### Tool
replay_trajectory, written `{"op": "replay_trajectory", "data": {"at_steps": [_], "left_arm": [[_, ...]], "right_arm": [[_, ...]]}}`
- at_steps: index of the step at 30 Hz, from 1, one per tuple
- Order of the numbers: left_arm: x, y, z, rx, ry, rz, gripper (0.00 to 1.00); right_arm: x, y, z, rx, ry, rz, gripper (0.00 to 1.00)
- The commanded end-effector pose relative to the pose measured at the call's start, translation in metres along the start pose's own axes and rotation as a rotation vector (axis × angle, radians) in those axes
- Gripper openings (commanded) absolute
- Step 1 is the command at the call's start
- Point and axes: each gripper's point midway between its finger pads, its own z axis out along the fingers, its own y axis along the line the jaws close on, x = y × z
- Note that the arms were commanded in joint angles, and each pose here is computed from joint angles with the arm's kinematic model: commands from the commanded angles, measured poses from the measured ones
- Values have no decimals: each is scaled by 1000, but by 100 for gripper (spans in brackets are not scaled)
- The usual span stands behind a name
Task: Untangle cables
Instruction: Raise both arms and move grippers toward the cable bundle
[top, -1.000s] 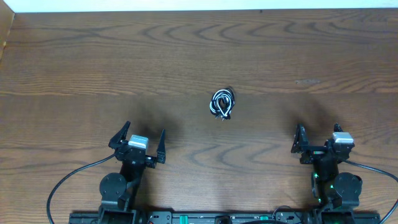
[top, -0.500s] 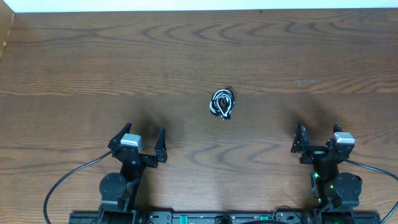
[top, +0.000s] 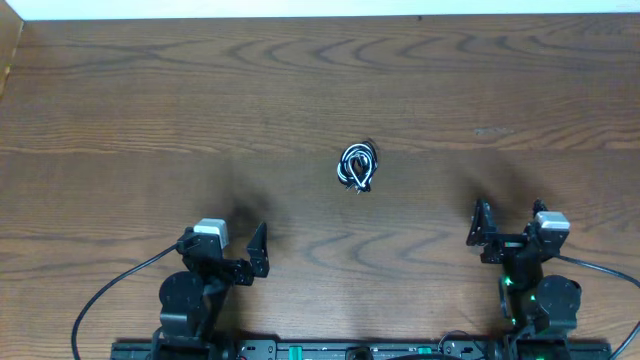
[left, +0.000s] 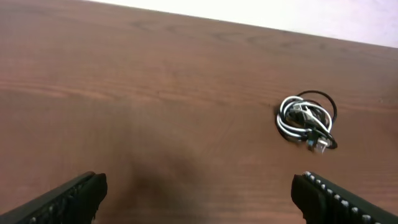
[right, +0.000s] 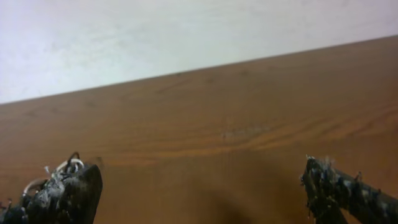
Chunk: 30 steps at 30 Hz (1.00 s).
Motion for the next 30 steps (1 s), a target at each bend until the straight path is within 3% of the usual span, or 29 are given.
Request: {"op": "replay_trajectory", "data": {"at_steps": [1, 20, 30], "left_arm": [[-12, -7, -10, 21, -7, -57, 100], [-15, -8, -18, -31, 187, -88, 100], [-63, -16, -9, -67, 345, -110, 100]], "right_arm": [[14, -2, 2, 6, 79, 18, 99], [34, -7, 33, 79, 515, -24, 99], [29, -7, 55, 125, 800, -20, 99]]}}
